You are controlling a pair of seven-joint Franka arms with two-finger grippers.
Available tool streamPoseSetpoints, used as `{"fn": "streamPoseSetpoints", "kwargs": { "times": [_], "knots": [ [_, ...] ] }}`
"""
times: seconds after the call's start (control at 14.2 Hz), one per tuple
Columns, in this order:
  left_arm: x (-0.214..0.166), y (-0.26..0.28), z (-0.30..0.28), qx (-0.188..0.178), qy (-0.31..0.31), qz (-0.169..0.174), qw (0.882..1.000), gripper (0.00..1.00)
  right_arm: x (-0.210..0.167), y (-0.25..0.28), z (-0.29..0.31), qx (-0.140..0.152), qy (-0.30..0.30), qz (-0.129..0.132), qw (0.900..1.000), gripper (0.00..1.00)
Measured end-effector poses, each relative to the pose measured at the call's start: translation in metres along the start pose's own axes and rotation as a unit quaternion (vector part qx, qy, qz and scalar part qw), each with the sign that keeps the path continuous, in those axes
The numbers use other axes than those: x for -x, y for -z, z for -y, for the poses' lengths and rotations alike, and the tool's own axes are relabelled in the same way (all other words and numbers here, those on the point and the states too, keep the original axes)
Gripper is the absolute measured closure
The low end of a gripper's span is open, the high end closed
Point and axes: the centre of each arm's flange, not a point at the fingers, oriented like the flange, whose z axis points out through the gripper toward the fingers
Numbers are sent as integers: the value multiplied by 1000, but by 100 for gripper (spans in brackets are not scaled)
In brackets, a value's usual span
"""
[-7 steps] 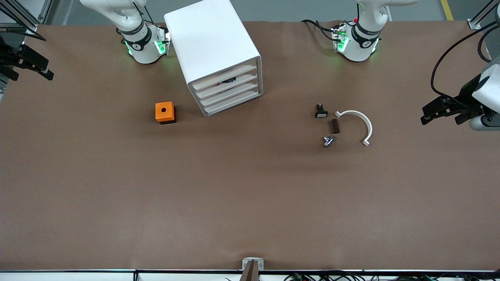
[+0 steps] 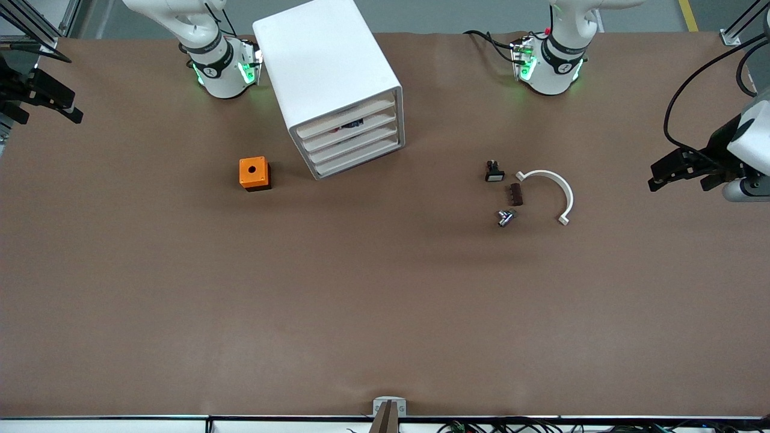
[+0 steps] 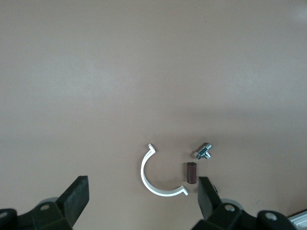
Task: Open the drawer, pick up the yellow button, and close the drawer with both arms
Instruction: 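Move the left gripper up from rest toward the white drawer unit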
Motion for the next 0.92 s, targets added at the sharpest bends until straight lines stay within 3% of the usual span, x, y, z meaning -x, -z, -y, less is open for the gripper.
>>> {"fn": "streamPoseSetpoints", "kwargs": {
  "times": [0.42, 0.92],
  "knots": [
    [-3, -15, 22, -1, 19, 19, 1000, 0, 0, 0, 0, 0, 0, 1, 1000, 0],
    [-32, -127, 15, -4, 18, 110, 994, 0, 2, 1, -5, -1, -6, 3, 1000, 0]
  ]
}}
